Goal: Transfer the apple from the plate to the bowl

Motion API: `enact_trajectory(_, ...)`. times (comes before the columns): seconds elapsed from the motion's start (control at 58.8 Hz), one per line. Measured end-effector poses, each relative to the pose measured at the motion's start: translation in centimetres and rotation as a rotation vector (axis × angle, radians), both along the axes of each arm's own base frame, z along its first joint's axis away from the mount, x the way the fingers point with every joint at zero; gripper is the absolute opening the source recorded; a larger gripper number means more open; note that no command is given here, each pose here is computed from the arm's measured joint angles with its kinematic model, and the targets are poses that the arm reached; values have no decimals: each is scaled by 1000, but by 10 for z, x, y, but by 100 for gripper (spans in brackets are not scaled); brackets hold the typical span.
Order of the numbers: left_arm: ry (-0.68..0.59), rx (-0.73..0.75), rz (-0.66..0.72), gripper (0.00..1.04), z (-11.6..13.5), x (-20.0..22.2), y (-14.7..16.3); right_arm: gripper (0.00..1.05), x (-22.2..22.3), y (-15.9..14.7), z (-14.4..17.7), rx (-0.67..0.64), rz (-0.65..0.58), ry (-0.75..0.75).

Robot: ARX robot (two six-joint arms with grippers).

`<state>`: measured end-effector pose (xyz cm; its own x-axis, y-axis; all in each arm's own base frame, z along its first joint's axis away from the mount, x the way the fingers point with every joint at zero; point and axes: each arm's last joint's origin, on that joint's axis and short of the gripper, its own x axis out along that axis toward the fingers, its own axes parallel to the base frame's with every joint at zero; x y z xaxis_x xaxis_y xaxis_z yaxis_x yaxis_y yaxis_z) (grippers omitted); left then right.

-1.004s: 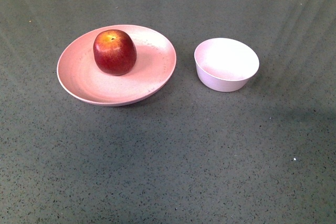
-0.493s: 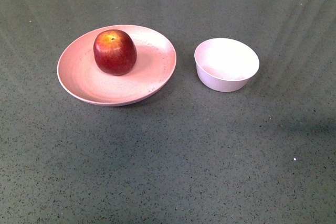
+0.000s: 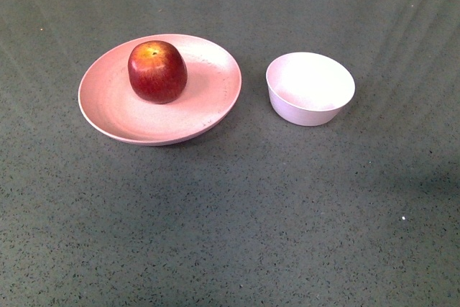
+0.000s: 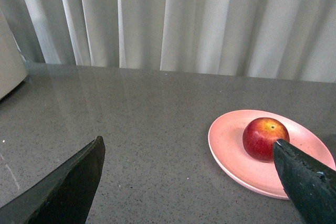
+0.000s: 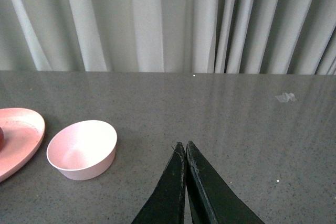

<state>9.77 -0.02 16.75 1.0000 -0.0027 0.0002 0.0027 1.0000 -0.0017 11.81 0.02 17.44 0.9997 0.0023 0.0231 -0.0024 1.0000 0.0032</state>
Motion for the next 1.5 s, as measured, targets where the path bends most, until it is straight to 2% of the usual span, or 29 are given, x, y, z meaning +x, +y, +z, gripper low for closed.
enact_trajectory(0.562, 0, 0, 0, 96, 0, 0, 0, 2, -18, 0, -5, 0, -1, 34)
enact_trajectory(0.868, 0, 0, 0, 96, 0, 0, 0, 3, -21, 0, -3, -1, 0, 5)
enact_trajectory(1.14, 4, 4, -6, 96, 0, 0, 0, 69, -21, 0, -3, -1, 0, 5)
enact_trajectory(1.157, 57, 29, -50, 96, -2, 1, 0, 74, -21, 0, -3, -1, -1, 5)
enact_trajectory(1.174, 185, 58, -163, 96, 0, 0, 0, 78, -21, 0, -3, -1, -3, 5)
enact_trajectory(1.225, 406, 50, -353, 96, 4, 4, -2, 88, -21, 0, -3, -1, 3, 5)
enact_trajectory(1.242, 495, 26, -474, 96, 6, 8, -5, 91, -22, 0, -3, -1, 1, 4)
enact_trajectory(1.276, 541, 3, -587, 96, 9, 15, -10, 97, -22, 0, -3, 0, 0, 4)
enact_trajectory(1.361, 549, 14, -671, 96, 17, 35, -18, 95, -22, 0, -3, -1, -2, 4)
enact_trajectory(1.497, 499, 44, -664, 96, 30, 72, -34, 96, -22, 0, -3, -1, -2, 3)
